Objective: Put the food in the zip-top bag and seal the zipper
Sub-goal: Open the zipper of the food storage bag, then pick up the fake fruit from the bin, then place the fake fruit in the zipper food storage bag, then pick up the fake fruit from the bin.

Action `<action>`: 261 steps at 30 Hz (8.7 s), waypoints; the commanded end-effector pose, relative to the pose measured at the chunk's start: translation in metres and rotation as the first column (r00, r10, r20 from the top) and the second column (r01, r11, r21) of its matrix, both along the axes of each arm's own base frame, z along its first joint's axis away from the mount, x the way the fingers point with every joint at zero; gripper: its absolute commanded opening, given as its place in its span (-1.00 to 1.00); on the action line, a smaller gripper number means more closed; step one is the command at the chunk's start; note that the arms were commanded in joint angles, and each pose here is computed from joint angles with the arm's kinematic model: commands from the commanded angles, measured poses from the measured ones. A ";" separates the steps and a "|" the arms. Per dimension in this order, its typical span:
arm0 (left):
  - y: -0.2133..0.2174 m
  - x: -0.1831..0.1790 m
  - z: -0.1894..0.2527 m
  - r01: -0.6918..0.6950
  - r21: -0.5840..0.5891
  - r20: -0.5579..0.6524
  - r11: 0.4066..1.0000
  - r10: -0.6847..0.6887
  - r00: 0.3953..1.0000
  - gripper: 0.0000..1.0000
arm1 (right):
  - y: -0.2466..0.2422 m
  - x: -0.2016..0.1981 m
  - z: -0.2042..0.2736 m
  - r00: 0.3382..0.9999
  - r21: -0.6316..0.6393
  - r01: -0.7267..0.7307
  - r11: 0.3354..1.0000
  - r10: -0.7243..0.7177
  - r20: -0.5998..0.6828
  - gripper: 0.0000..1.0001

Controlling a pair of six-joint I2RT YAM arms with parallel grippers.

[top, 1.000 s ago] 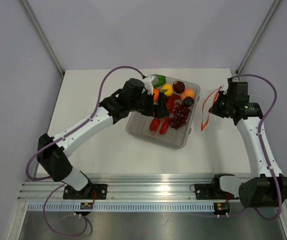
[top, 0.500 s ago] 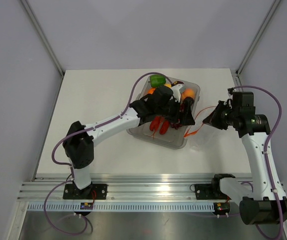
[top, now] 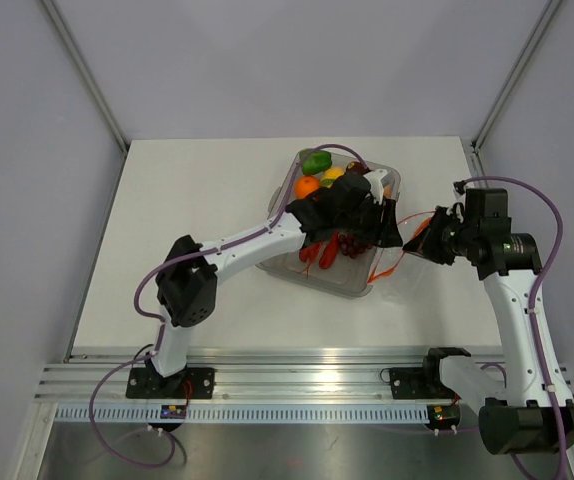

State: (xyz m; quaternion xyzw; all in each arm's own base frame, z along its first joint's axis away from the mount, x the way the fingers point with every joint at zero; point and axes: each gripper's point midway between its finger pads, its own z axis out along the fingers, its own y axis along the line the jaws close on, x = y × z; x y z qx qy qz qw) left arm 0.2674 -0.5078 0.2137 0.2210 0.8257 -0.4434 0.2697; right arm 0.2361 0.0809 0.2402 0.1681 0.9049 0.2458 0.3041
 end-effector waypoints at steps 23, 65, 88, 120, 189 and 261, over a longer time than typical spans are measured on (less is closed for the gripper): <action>-0.005 0.012 -0.021 -0.023 -0.050 -0.185 0.998 0.014 0.983 -1.00 | -0.053 -0.015 0.012 0.972 -0.207 0.232 0.951 -0.221 0.075 -1.00; 0.096 0.080 -0.017 0.006 0.166 0.088 0.986 -0.021 0.996 0.43 | -0.057 0.016 -0.005 0.959 -0.199 0.281 0.939 -0.268 0.094 -1.00; 0.046 0.128 -0.110 -0.124 0.374 0.133 0.919 0.079 0.988 0.61 | -0.047 0.014 -0.003 0.970 -0.159 0.241 0.957 -0.231 0.081 -1.00; -0.001 0.204 -0.055 -0.254 0.097 0.344 0.962 0.207 0.916 0.76 | -0.041 0.009 -0.002 0.976 -0.139 0.215 0.967 -0.207 0.073 -1.00; 0.067 0.069 0.070 0.025 -0.056 0.273 0.998 -0.009 0.962 -1.00 | -0.006 0.093 -0.025 0.997 -0.007 0.067 0.998 -0.067 0.031 -1.00; 0.157 0.147 -0.004 -0.309 0.214 0.129 0.927 0.287 0.949 0.50 | 0.021 0.056 0.029 0.985 0.226 0.058 0.972 -0.093 0.146 -1.00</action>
